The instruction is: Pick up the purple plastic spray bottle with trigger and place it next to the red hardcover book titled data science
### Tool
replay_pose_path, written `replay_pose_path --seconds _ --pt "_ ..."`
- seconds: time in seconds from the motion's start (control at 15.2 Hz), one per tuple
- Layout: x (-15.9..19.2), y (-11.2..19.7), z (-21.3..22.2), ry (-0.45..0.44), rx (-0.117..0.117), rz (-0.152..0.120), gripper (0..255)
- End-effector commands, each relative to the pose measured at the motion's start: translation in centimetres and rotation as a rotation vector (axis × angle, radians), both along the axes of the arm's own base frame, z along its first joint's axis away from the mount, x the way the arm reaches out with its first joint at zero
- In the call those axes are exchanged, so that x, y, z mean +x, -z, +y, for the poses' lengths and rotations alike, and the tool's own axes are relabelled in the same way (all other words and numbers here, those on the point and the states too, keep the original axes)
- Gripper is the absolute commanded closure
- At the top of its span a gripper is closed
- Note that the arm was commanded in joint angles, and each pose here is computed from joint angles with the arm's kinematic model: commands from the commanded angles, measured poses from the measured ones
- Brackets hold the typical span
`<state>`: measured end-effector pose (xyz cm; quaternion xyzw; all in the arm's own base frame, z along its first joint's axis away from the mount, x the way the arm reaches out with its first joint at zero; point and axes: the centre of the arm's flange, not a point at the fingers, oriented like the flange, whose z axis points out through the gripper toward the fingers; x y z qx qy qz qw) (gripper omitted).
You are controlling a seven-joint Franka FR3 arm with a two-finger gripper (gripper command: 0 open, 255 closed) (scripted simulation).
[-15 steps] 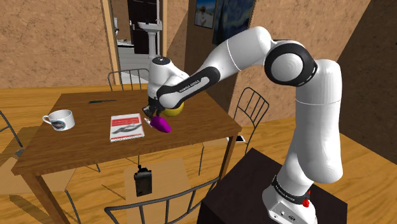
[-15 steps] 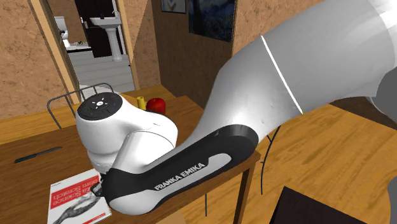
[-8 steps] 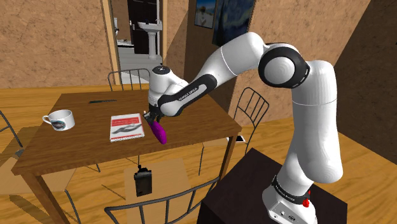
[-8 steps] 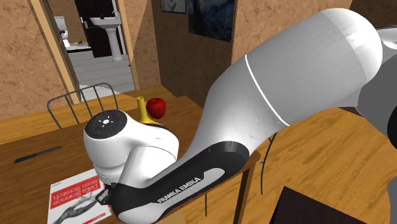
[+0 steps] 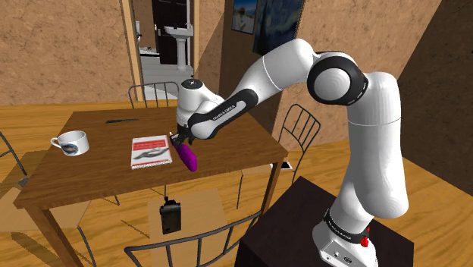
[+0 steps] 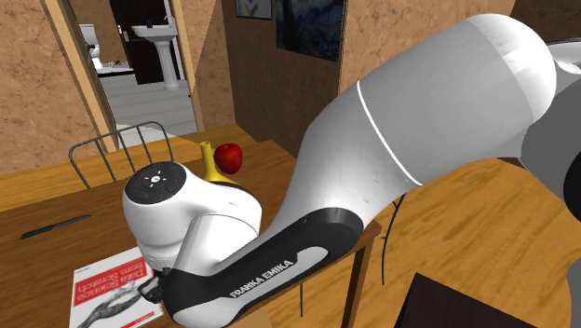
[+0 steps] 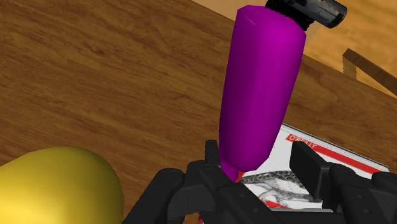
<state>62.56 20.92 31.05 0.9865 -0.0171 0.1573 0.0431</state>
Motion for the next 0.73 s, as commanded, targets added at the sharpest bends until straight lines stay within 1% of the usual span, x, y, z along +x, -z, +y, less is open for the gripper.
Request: replay_pose_path --seconds 0.0,0.26,0.53,0.66 --pt "0.0 0.1 0.0 0.0 -0.001 0.002 0" --pt "0.0 0.1 -0.1 0.001 -0.001 0.002 0" --pt "-1.5 -4.7 0.4 0.001 -0.001 0.002 0" --pt "-1.5 -4.7 0.4 0.0 -0.001 0.002 0"
